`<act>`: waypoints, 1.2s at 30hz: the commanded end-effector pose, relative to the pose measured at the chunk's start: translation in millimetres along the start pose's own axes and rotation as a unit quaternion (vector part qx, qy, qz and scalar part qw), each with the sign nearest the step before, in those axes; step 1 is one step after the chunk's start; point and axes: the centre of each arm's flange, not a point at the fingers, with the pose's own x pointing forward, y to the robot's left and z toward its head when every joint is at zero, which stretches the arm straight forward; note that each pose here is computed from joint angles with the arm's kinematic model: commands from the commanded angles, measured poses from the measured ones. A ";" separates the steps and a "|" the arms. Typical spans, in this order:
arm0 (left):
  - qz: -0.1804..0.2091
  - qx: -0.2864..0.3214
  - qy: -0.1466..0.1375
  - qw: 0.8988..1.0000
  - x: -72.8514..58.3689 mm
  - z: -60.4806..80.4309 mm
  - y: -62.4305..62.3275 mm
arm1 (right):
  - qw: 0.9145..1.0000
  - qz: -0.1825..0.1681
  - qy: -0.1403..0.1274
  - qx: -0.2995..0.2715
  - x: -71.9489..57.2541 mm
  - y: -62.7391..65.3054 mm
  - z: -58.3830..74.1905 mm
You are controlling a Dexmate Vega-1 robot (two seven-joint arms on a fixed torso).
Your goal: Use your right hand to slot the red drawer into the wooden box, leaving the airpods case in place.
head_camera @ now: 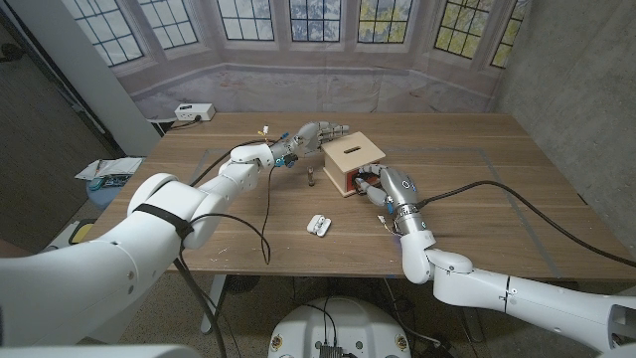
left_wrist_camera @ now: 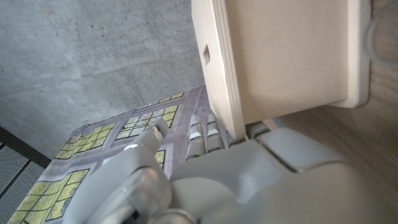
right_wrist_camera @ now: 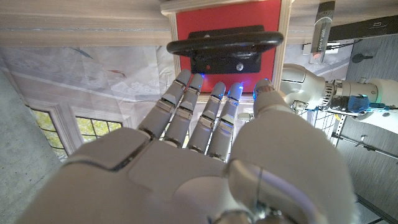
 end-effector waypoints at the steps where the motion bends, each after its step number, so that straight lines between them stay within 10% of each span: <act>1: 0.001 0.001 0.000 1.000 -2.2 -0.5 1.2 | 1.000 0.004 -0.003 -0.005 -1.1 -4.6 -1.6; 36: 0.004 0.009 -0.003 1.000 -13.7 -2.7 3.8 | 1.000 0.029 0.003 -0.005 -22.0 -20.6 -14.6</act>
